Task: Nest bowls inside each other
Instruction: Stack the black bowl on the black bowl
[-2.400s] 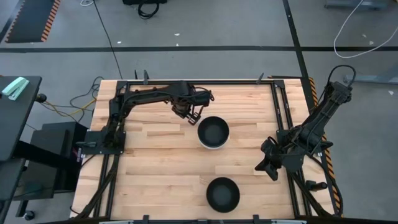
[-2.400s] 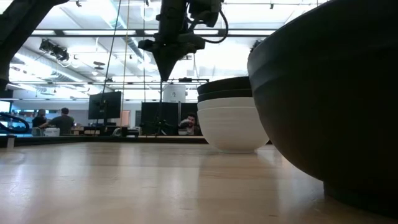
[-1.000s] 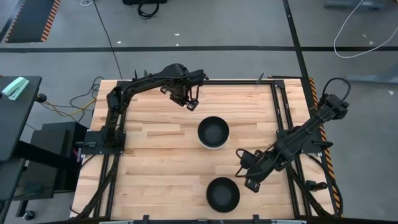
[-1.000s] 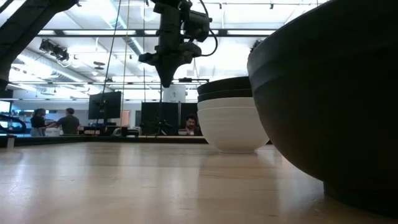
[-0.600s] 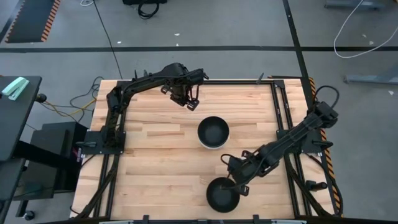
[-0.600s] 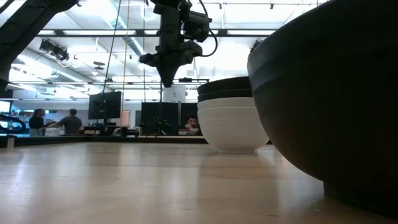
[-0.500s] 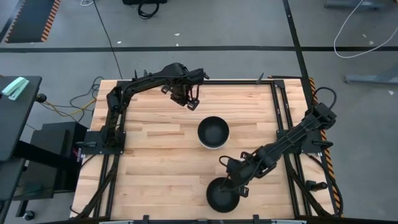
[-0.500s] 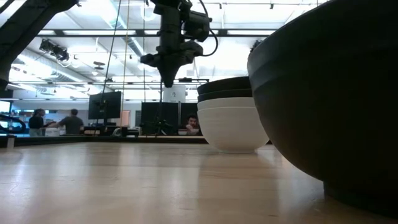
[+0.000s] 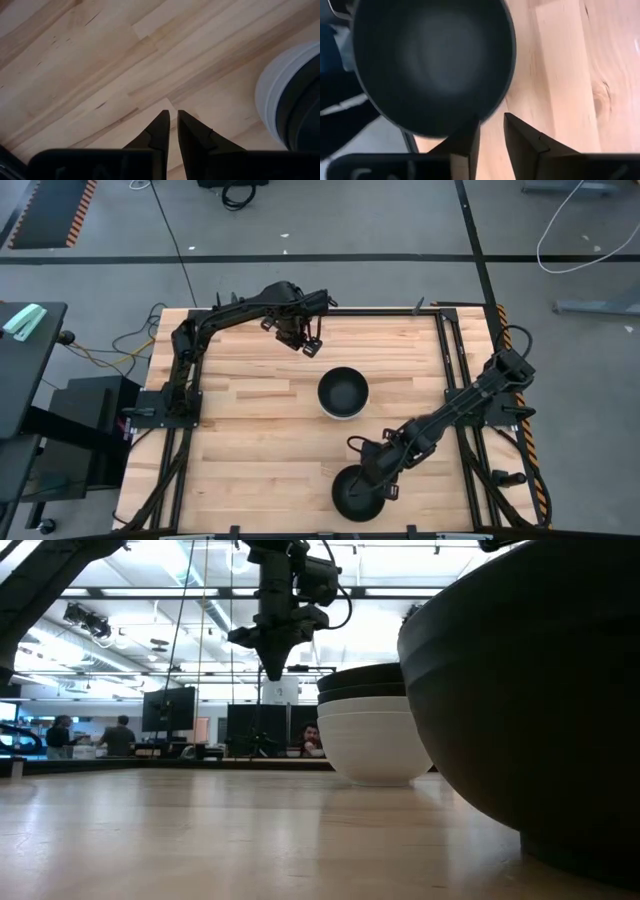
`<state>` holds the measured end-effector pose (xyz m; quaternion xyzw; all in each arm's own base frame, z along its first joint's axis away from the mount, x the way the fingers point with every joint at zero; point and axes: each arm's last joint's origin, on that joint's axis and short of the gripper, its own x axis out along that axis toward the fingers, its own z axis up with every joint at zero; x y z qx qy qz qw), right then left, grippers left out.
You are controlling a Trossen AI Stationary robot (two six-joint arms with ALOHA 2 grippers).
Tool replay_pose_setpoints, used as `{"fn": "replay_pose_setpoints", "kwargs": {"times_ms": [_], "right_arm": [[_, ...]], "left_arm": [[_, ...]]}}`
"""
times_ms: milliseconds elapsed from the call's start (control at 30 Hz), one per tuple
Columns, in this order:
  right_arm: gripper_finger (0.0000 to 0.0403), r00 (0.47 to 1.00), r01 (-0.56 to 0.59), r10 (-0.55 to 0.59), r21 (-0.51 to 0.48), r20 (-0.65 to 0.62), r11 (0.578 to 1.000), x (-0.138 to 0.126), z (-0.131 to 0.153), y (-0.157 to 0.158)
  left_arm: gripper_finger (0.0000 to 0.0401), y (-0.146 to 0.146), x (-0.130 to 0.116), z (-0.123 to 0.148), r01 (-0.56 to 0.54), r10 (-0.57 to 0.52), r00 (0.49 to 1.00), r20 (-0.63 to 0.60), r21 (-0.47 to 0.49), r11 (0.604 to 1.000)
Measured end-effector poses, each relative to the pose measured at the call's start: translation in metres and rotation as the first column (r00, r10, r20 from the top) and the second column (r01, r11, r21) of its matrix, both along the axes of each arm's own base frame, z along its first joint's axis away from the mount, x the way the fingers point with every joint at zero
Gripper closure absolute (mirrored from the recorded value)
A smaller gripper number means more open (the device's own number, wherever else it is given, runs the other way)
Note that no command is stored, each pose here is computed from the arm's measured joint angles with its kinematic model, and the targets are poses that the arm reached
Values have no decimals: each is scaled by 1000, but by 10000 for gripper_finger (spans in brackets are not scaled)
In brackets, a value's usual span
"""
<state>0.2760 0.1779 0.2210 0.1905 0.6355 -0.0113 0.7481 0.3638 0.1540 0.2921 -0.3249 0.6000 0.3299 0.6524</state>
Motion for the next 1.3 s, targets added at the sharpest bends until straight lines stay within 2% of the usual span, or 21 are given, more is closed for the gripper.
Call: {"fn": "replay_pose_setpoints", "kwargs": {"times_ms": [267, 533, 1000, 1133, 1300], "right_arm": [[289, 998, 69, -69, 10, 7, 998, 15, -8, -11], [290, 998, 64, -64, -1, -19, 998, 26, -23, -19], [291, 996, 41, -39, 20, -82, 999, 36, -52, -12], [301, 996, 40, -38, 21, -81, 999, 36, -51, -12], [342, 997, 33, -32, 12, -70, 999, 36, -50, -13]], "left_arm": [[359, 0, 0, 0, 1, -1, 1000, 3, 2, 1000], [360, 0, 1, 0, 12, -12, 1000, 6, 4, 1000], [359, 1, 2, 0, 25, -25, 999, 23, 13, 1000], [366, 1, 3, 0, 25, -26, 999, 24, 23, 999], [373, 0, 4, 0, 29, -30, 999, 16, 47, 998]]}}
